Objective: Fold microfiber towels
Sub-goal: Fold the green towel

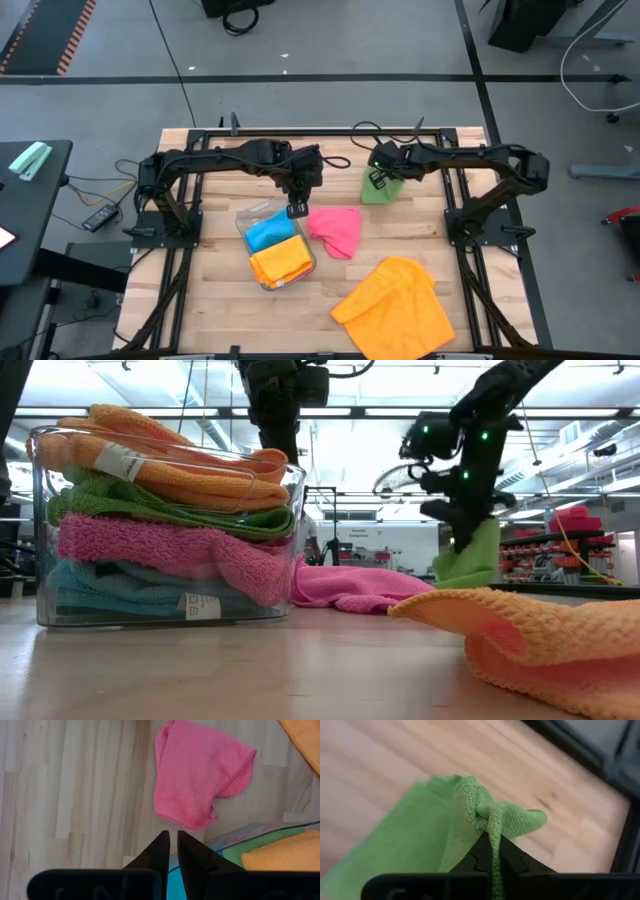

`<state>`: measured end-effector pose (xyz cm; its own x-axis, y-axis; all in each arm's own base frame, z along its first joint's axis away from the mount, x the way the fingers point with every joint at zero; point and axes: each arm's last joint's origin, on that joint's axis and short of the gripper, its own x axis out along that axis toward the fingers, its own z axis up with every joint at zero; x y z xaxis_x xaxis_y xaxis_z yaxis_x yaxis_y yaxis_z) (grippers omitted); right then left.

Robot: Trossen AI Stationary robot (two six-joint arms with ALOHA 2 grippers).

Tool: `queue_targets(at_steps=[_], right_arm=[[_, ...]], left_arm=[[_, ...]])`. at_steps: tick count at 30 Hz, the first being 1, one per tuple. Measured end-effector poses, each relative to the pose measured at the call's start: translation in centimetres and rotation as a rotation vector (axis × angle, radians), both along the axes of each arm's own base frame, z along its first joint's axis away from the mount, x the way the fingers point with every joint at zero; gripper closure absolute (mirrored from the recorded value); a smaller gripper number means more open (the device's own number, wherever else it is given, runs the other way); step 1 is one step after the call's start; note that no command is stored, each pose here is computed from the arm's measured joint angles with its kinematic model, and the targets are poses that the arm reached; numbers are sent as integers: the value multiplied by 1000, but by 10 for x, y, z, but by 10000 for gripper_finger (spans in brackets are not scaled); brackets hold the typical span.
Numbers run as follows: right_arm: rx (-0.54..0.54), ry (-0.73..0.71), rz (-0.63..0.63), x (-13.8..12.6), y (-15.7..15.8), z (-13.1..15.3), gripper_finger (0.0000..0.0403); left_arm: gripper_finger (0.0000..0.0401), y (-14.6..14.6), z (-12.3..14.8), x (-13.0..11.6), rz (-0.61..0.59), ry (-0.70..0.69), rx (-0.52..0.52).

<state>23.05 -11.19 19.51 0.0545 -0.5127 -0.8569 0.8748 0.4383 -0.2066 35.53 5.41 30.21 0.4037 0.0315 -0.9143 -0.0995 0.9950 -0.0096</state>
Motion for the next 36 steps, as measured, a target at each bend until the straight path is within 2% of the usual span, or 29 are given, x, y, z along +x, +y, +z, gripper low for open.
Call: queue_targets(at_steps=[4,7,12,15,18,23,26,28,31,36], right_arm=[[-31,18,248,0,9,16,391],[-20,-28,408,-6,16,35,391],[-14,-212,522,-27,29,70,394],[28,-354,605,-40,38,87,396],[129,-500,689,-51,48,100,397],[450,-747,830,-63,64,113,398],[616,-820,882,-64,69,116,398],[660,-829,908,-63,70,115,398],[611,-777,947,-57,67,107,398],[523,-613,1009,-40,53,66,399]], left_arm=[[358,-2,0,0,-23,1,8],[362,-2,0,0,-39,1,14],[364,-2,0,0,-47,2,18],[363,-2,0,0,-47,0,19],[361,-2,0,1,-47,-1,19],[365,-2,0,1,-39,-2,15],[369,-2,0,1,-22,-3,8],[368,-2,0,1,-22,-3,8],[365,-2,0,1,-22,-3,8],[364,-2,0,1,-22,-5,8]])
